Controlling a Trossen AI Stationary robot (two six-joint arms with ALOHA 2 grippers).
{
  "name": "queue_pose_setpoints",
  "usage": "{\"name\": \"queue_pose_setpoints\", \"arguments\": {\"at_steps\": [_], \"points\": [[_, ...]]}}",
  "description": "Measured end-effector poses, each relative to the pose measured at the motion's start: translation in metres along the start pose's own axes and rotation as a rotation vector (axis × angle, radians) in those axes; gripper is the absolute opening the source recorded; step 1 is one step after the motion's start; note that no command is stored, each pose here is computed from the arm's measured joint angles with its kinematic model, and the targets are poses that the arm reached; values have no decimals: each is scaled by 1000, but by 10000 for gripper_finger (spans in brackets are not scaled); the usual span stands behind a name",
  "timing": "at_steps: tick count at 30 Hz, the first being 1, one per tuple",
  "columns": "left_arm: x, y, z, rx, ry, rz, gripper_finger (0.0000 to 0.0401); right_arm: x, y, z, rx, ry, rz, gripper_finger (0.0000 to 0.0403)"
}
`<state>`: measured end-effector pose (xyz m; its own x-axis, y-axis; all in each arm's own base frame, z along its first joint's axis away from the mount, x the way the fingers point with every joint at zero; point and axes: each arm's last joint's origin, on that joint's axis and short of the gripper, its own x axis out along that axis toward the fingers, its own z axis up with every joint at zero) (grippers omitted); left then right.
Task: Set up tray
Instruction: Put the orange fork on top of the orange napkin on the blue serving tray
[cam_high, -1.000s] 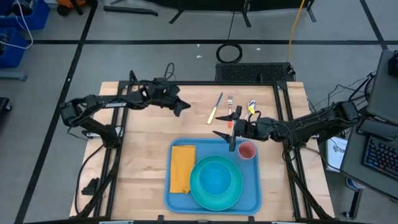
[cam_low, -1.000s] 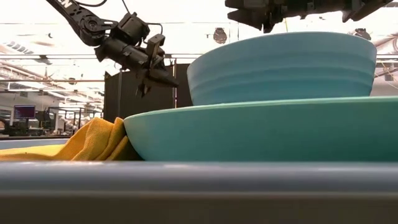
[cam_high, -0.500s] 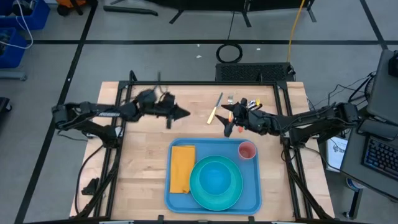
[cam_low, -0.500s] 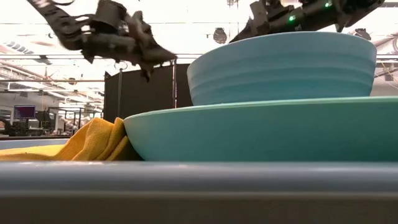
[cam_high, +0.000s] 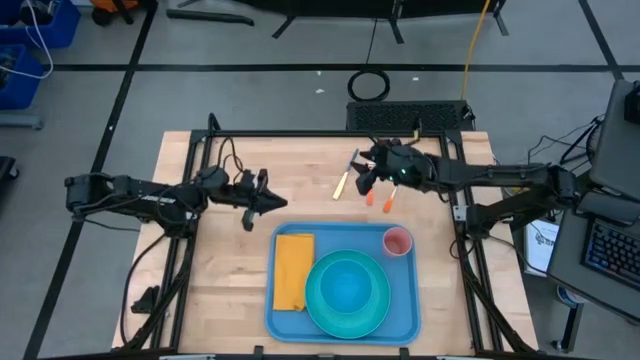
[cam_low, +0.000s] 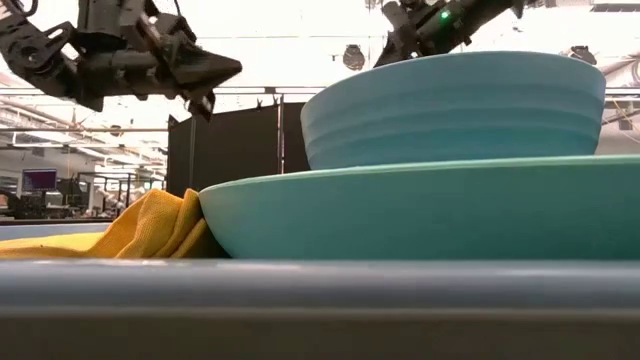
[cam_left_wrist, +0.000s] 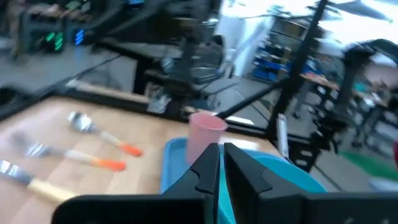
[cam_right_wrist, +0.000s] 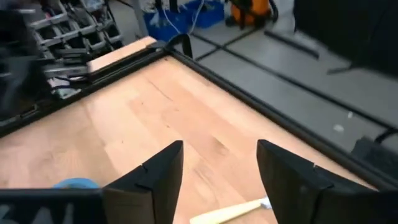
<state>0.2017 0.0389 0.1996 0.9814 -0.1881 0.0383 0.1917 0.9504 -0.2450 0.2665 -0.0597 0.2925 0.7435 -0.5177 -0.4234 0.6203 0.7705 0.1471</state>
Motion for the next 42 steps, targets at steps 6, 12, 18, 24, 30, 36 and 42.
{"name": "queue_pose_setpoints", "arguments": {"at_steps": [6, 12, 18, 24, 30, 36, 42], "points": [[-7, -19, -1, 113, -127, -114, 4, 27, -20, 4, 92, 204, -52, 175], [-21, -24, -13, 146, -194, -98, 23, 52, -43, 4, 202, 377, -78, 178], [-22, -23, -16, 130, -184, -68, 25, 72, -50, 7, 270, 418, 97, 214], [-22, -22, -19, 108, -155, -62, 26, 80, -32, 19, 308, 282, 265, 221], [-21, -21, -21, 95, -129, -54, 26, 72, -53, 15, 339, 458, -8, 179], [-21, -20, -22, 94, -121, -38, 26, 67, -68, 13, 403, 566, -61, 169], [-21, -20, -22, 96, -125, -26, 26, 78, -85, -12, 409, 789, -225, 170]]}}
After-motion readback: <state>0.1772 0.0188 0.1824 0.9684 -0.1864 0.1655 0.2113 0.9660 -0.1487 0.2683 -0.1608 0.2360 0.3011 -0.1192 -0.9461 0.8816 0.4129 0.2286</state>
